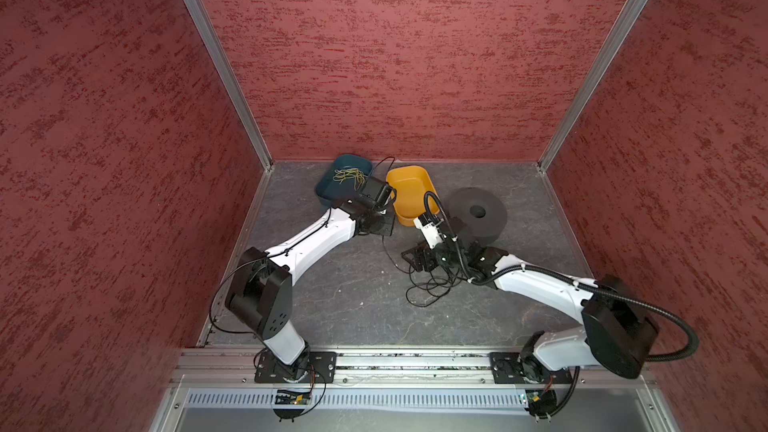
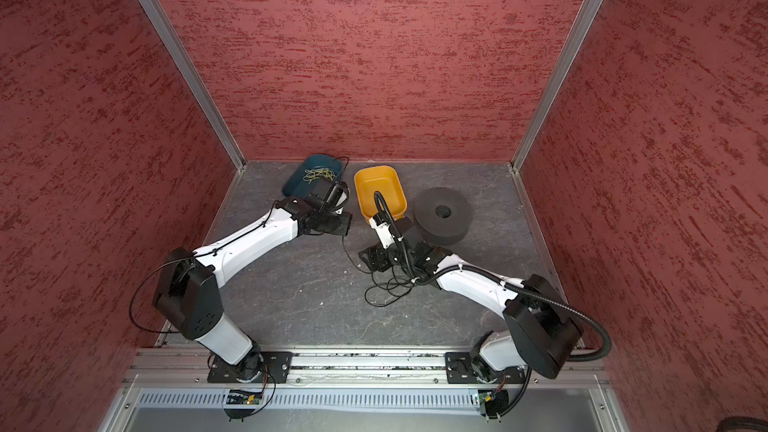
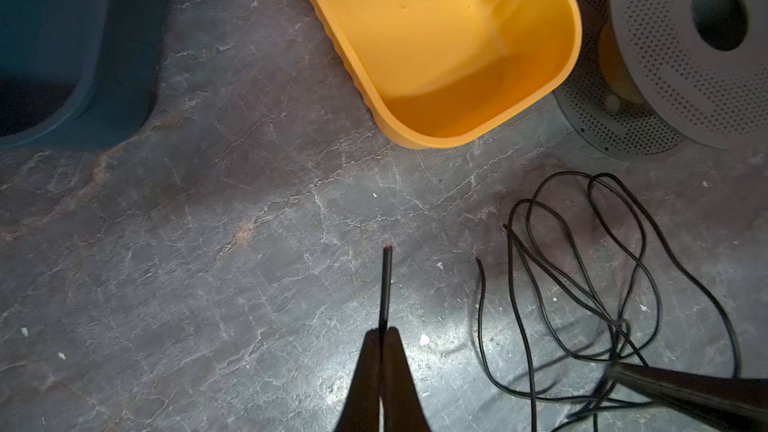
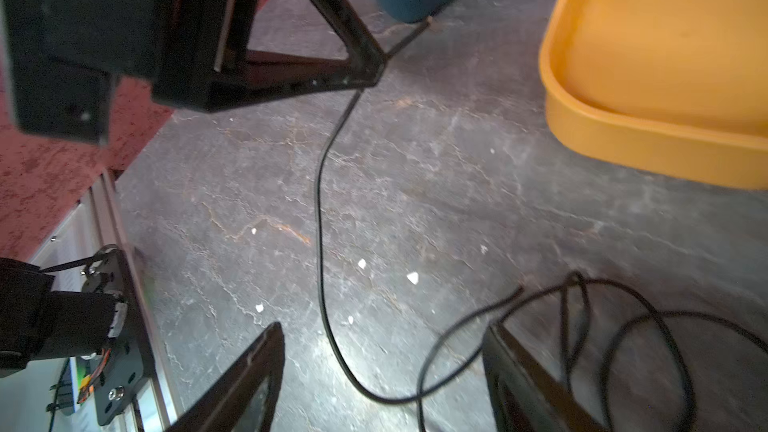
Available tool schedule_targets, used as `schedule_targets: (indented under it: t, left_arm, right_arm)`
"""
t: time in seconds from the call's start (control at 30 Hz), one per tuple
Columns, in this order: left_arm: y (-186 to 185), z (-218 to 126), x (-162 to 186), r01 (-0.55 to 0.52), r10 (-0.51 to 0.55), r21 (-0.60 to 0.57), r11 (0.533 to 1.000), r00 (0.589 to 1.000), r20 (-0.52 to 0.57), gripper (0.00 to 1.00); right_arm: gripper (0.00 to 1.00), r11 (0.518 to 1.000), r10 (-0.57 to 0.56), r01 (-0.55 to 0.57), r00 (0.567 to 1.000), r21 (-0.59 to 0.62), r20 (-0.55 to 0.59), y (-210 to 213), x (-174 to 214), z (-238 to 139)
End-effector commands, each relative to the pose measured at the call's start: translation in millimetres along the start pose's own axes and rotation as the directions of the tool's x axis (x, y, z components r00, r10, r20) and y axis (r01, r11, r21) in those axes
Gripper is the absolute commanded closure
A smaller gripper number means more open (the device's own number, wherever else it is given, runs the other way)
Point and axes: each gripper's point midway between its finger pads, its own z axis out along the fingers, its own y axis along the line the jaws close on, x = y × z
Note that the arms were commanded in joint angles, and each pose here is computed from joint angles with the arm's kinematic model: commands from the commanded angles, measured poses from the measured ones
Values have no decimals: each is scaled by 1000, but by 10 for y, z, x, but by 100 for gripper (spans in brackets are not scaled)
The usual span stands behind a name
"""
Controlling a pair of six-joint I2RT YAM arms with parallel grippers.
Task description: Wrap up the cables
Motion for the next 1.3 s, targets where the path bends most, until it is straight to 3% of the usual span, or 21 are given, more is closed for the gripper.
schedule_targets:
  t: [0.0,0.27,0.33,0.47,0.57,0.77,0.83,1.03,1.27]
  left_arm:
    - [-51,-211,-88,9,-10,44,999,1000,29,100]
    - [49,-317,-117,47,-50,58,997,997,50,100]
    - [61,-345,-130,52,-55,63,997,997,57,100]
    - [114,-367,-138,71,-76,73,995,995,64,100]
    - [189,-351,-113,102,-107,76,992,992,65,98]
    - [257,-405,-41,168,-181,141,976,980,82,42]
    - [244,-452,-16,191,-209,179,965,974,89,34]
    - [126,-503,29,244,-288,340,908,954,83,30]
    - [-48,-374,26,308,-361,474,825,932,22,38]
  right_arm:
    - [26,986,-69,81,994,-146,90,369,-306,137]
    - [39,969,-35,52,997,-243,73,601,-303,496]
    - [54,970,-25,40,998,-240,63,599,-275,556]
    - [100,980,-2,15,998,-199,68,522,-263,606]
    - [100,983,-9,27,995,-181,96,508,-298,551]
    - [100,989,-43,62,989,-137,141,470,-382,449]
    - [100,990,-52,71,988,-124,146,458,-403,442]
    - [100,987,-78,98,984,-125,160,480,-450,439]
    - [100,985,-92,114,983,-131,162,500,-465,482]
